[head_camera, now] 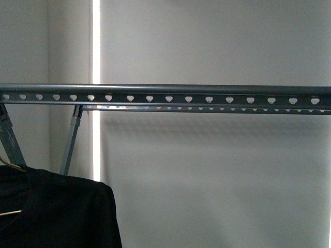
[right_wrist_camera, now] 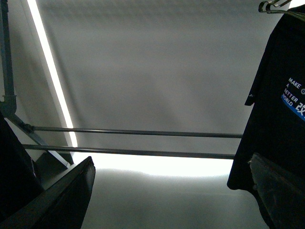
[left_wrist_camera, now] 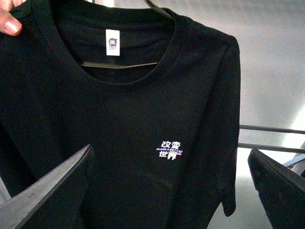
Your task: Hang clothes on hanger
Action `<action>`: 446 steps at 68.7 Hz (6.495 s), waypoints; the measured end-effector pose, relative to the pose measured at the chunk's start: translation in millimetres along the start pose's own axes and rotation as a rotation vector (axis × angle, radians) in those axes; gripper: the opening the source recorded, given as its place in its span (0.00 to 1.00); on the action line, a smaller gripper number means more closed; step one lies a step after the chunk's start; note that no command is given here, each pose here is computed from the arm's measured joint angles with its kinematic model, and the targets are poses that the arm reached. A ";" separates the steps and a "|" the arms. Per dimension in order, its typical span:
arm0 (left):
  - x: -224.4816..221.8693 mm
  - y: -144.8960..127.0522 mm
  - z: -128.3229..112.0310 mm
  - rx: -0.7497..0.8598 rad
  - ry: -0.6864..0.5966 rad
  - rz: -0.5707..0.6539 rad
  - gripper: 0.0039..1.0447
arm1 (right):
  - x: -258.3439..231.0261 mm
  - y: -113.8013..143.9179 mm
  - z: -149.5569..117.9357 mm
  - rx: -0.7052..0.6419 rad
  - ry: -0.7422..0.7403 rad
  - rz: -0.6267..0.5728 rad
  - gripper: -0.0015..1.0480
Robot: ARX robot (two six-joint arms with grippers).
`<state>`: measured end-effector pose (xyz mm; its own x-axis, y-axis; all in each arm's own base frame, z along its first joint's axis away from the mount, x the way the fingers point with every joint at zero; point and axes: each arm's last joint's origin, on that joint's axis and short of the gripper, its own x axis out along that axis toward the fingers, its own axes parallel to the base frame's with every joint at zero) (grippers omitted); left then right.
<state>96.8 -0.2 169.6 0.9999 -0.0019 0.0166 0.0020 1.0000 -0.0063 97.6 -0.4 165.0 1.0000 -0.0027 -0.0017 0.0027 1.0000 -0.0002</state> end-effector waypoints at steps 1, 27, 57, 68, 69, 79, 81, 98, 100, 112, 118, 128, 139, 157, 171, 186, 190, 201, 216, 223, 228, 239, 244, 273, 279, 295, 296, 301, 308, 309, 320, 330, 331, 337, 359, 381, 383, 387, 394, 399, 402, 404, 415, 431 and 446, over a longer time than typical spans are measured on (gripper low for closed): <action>0.0 0.0 0.0 0.000 0.000 0.000 0.94 | 0.0 0.0 0.0 0.000 0.000 0.000 0.93; 0.0 0.0 0.0 0.000 0.000 0.000 0.94 | 0.0 0.0 0.0 0.000 0.000 0.000 0.93; 56.8 -28.4 77.9 -0.269 0.068 0.006 0.94 | 0.0 0.0 0.0 0.000 0.000 0.000 0.93; 116.8 -36.1 89.4 -0.353 0.209 0.269 0.94 | 0.0 0.0 0.0 0.000 0.000 0.000 0.93; 124.5 -37.3 89.6 -0.356 0.227 0.305 0.94 | 0.0 0.0 0.0 0.000 0.000 0.000 0.93; 167.3 -48.2 94.7 -0.429 0.271 0.475 0.94 | 0.0 0.0 0.0 0.000 0.000 0.000 0.93; 173.1 -50.1 95.3 -0.434 0.276 0.491 0.94 | 0.0 0.0 0.0 0.000 0.000 0.000 0.93; 237.4 -75.6 94.0 -0.535 0.321 0.606 0.94 | 0.0 0.0 0.0 0.000 0.000 0.000 0.93; 244.8 -78.6 92.4 -0.540 0.330 0.615 0.94 | 0.0 0.0 0.0 0.000 0.000 0.000 0.93; 280.2 -77.8 86.5 -0.565 0.341 0.665 0.94 | 0.0 0.0 0.0 0.000 0.000 0.000 0.93; 293.2 -65.2 76.3 -0.564 0.339 0.703 0.94 | 0.0 0.0 0.0 0.000 0.000 0.000 0.93; 301.2 -48.2 63.9 -0.564 0.381 0.718 0.93 | 0.0 0.0 0.0 0.000 0.000 0.000 0.93; 300.3 -50.4 59.5 -0.516 0.411 0.676 0.62 | 0.0 0.0 0.0 0.000 0.000 0.000 0.93; 296.2 -58.7 62.2 -0.514 0.428 0.629 0.10 | 0.0 0.0 0.0 0.000 0.000 0.000 0.93; 281.1 -57.6 69.6 -0.567 0.394 0.537 0.04 | 0.0 0.0 0.0 0.000 0.000 0.000 0.93; 231.4 -59.5 89.0 -0.528 0.370 0.353 0.04 | 0.0 0.0 0.0 0.000 0.000 0.000 0.93; 216.7 -58.7 92.9 -0.515 0.366 0.308 0.04 | 0.0 0.0 0.0 0.000 0.000 0.000 0.93; 185.3 -51.2 96.9 -0.461 0.352 0.179 0.04 | 0.0 0.0 0.0 0.000 0.000 0.000 0.93; 148.4 -31.6 112.9 -0.390 0.274 -0.002 0.04 | 0.0 0.0 0.0 0.000 0.000 0.000 0.93; 131.6 -24.9 121.0 -0.344 0.255 -0.098 0.04 | 0.0 0.0 0.0 0.000 0.000 0.000 0.93; 117.8 -22.0 123.9 -0.302 0.252 -0.184 0.04 | 0.0 0.0 0.0 0.000 0.000 0.000 0.93; 91.3 -20.2 130.0 -0.195 0.242 -0.390 0.04 | 0.0 0.0 0.0 0.000 0.000 0.000 0.93; 76.3 -19.4 134.2 -0.134 0.229 -0.516 0.04 | 0.0 0.0 0.0 0.000 0.000 0.000 0.93; 44.2 3.3 144.9 0.064 0.073 -1.047 0.04 | 0.0 0.0 0.0 0.000 0.000 0.000 0.93; 50.6 11.4 148.7 0.112 -0.006 -1.107 0.04 | 0.0 0.0 0.0 0.000 0.000 0.000 0.93; 93.0 32.2 153.7 0.123 -0.026 -1.192 0.04 | 0.0 0.0 0.0 0.000 0.000 0.000 0.93; 95.7 33.0 154.6 0.153 -0.040 -1.191 0.04 | 0.0 0.0 0.0 0.000 0.000 0.001 0.93; 119.0 39.8 143.1 0.127 0.066 -1.178 0.04 | 0.0 0.0 0.0 0.000 0.000 0.000 0.93; 134.2 36.5 130.9 0.159 0.135 -1.228 0.04 | 0.0 0.0 0.0 0.000 0.000 0.000 0.93; 136.3 35.9 129.3 0.161 0.137 -1.234 0.04 | 0.0 0.0 0.0 0.000 0.000 0.000 0.93; 161.1 23.0 122.2 0.392 -0.023 -1.269 0.04 | 0.0 0.0 0.0 0.000 0.000 0.000 0.93; 179.5 1.8 122.6 0.576 -0.221 -1.241 0.04 | 0.0 0.0 0.0 0.000 0.000 0.000 0.93; 182.4 -2.1 124.5 0.587 -0.246 -1.238 0.04 | 0.0 0.0 0.0 0.000 0.000 0.000 0.93; 188.7 -19.6 133.2 0.654 -0.374 -1.230 0.04 | 0.0 0.0 0.0 0.000 0.000 0.000 0.93; 177.5 -41.4 126.8 0.607 -0.499 -1.260 0.04 | 0.0 0.0 0.0 0.000 0.000 0.000 0.93; 175.4 -48.3 118.0 0.591 -0.400 -1.296 0.04 | 0.0 0.0 0.0 0.000 0.000 0.000 0.93; 177.3 -49.6 118.1 0.595 -0.393 -1.295 0.04 | 0.0 0.0 0.0 0.000 0.000 0.000 0.93; 183.0 -52.9 120.1 0.610 -0.378 -1.286 0.04 | 0.0 0.0 0.0 0.000 0.000 0.000 0.93; 193.4 -58.6 122.4 0.642 -0.352 -1.280 0.04 | 0.0 0.0 0.0 0.000 0.000 0.000 0.93; 200.1 -62.8 123.0 0.662 -0.339 -1.277 0.04 | 0.0 0.0 0.0 0.000 0.000 0.000 0.93; 205.5 -66.3 123.2 0.676 -0.329 -1.278 0.04 | 0.0 0.0 0.0 0.000 0.000 0.000 0.93; 208.4 -68.0 123.2 0.682 -0.323 -1.277 0.04 | 0.0 0.0 0.0 0.000 0.000 0.000 0.93; 230.1 -78.7 123.0 0.741 -0.311 -1.254 0.04 | 0.0 0.0 0.0 0.000 0.000 0.000 0.93; 249.0 -94.0 117.1 0.810 -0.321 -1.225 0.04 | 0.0 0.0 0.0 0.000 0.000 0.000 0.93; 258.0 -108.6 116.7 0.851 -0.351 -1.211 0.04 | 0.0 0.0 0.0 0.000 0.000 0.000 0.93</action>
<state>352.6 -108.6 291.2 0.3483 -0.9197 -0.1810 0.6606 0.1039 0.7435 97.6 -0.4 165.0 1.0000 -0.0027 -0.0017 0.0027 1.0000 -0.0002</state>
